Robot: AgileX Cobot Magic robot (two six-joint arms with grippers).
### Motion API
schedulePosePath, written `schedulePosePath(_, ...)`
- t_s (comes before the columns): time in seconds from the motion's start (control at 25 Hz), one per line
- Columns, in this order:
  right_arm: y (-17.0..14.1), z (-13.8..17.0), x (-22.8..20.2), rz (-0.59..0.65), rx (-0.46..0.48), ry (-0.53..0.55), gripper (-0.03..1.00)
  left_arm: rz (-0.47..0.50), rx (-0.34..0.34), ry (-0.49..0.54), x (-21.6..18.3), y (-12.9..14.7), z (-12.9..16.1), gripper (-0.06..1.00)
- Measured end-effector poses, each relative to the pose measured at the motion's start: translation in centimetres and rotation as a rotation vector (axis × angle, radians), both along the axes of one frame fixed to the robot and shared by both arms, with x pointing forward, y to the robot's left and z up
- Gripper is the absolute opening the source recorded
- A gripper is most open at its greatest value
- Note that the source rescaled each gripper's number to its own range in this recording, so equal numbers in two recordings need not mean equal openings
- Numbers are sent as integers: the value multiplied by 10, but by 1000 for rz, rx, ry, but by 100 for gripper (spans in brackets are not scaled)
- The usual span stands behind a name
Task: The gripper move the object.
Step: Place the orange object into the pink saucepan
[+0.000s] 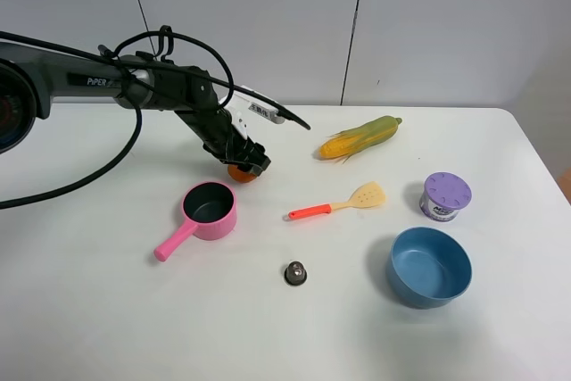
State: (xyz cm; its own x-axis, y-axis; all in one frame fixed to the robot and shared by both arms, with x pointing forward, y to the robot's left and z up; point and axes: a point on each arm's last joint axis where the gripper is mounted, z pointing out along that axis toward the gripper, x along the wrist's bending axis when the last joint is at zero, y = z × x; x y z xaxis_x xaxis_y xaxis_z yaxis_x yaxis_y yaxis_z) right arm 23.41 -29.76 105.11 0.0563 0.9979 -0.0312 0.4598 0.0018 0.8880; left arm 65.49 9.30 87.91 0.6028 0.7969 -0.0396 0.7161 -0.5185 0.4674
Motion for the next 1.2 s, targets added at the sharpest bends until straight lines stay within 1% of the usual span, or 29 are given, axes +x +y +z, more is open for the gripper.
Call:
schedulePosePath(0.12,0,0,0,0,0,0,100,0,-2,1,0,0,1,0)
schedulePosePath(0.2,0,0,0,0,0,0,100,-1,-6,-6,0,0,7,0)
schedulePosePath(0.28,0,0,0,0,0,0,100,-1,-16,-26,-1,0,18,0)
schedulePosePath(0.48,0,0,0,0,0,0,100,-3,-51,-102,-2,1,59,0)
schedulePosePath(0.56,0,0,0,0,0,0,100,4,-57,-122,-2,7,72,0)
schedulePosePath(0.64,0,0,0,0,0,0,100,13,-46,-128,0,18,82,0)
schedulePosePath(0.8,0,0,0,0,0,0,100,37,-12,-107,0,45,101,0)
schedulePosePath(0.96,0,0,0,0,0,0,100,41,15,-77,-12,57,118,0)
schedulePosePath(1.12,0,0,0,0,0,0,100,46,33,-12,-32,64,120,0)
schedulePosePath(1.2,0,0,0,0,0,0,100,47,45,21,-45,68,114,0)
